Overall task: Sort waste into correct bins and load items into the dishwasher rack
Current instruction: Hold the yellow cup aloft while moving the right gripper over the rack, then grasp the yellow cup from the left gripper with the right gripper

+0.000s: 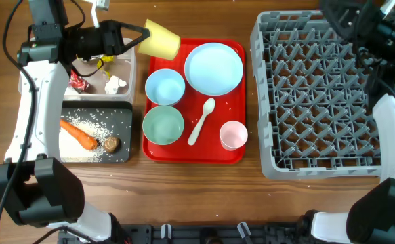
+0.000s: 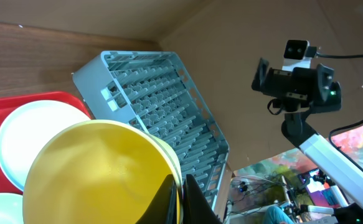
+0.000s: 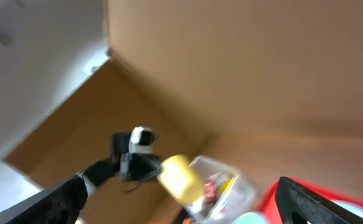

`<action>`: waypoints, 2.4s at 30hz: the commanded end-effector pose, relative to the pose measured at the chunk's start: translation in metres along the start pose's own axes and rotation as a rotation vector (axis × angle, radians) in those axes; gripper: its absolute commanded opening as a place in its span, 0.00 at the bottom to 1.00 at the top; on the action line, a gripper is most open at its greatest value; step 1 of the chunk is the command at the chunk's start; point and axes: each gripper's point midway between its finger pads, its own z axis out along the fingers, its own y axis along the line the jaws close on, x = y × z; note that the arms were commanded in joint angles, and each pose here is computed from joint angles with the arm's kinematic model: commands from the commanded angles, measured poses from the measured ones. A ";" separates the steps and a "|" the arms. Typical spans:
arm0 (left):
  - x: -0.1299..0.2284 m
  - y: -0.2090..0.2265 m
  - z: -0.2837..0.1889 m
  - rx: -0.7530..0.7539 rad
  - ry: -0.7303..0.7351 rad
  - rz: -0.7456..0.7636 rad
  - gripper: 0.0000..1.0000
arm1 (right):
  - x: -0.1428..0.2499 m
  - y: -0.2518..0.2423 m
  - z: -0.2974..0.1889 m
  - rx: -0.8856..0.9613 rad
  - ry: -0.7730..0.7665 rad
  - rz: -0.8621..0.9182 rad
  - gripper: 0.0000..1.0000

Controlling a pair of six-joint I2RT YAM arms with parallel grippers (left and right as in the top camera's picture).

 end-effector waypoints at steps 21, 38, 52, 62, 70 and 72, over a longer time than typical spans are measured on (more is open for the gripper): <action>-0.015 -0.012 0.027 0.082 0.004 -0.093 0.04 | 0.141 -0.002 0.040 -0.135 0.386 -0.085 0.72; -0.017 -0.095 0.079 0.365 0.138 0.008 0.04 | 0.158 0.013 0.095 -0.170 0.392 -0.347 0.89; -0.017 -0.094 0.076 0.365 0.143 0.008 0.04 | 0.166 0.004 0.138 -0.188 0.348 -0.374 0.91; -0.021 -0.087 0.064 0.355 0.138 -0.007 0.04 | 0.153 0.033 0.137 -0.381 0.321 -0.406 0.92; -0.022 -0.086 0.064 0.353 0.133 -0.007 0.04 | 0.155 0.041 0.143 -0.390 0.313 -0.403 0.88; -0.022 -0.087 0.065 0.353 0.133 -0.007 0.04 | 0.156 0.041 0.146 -0.380 0.305 -0.402 0.88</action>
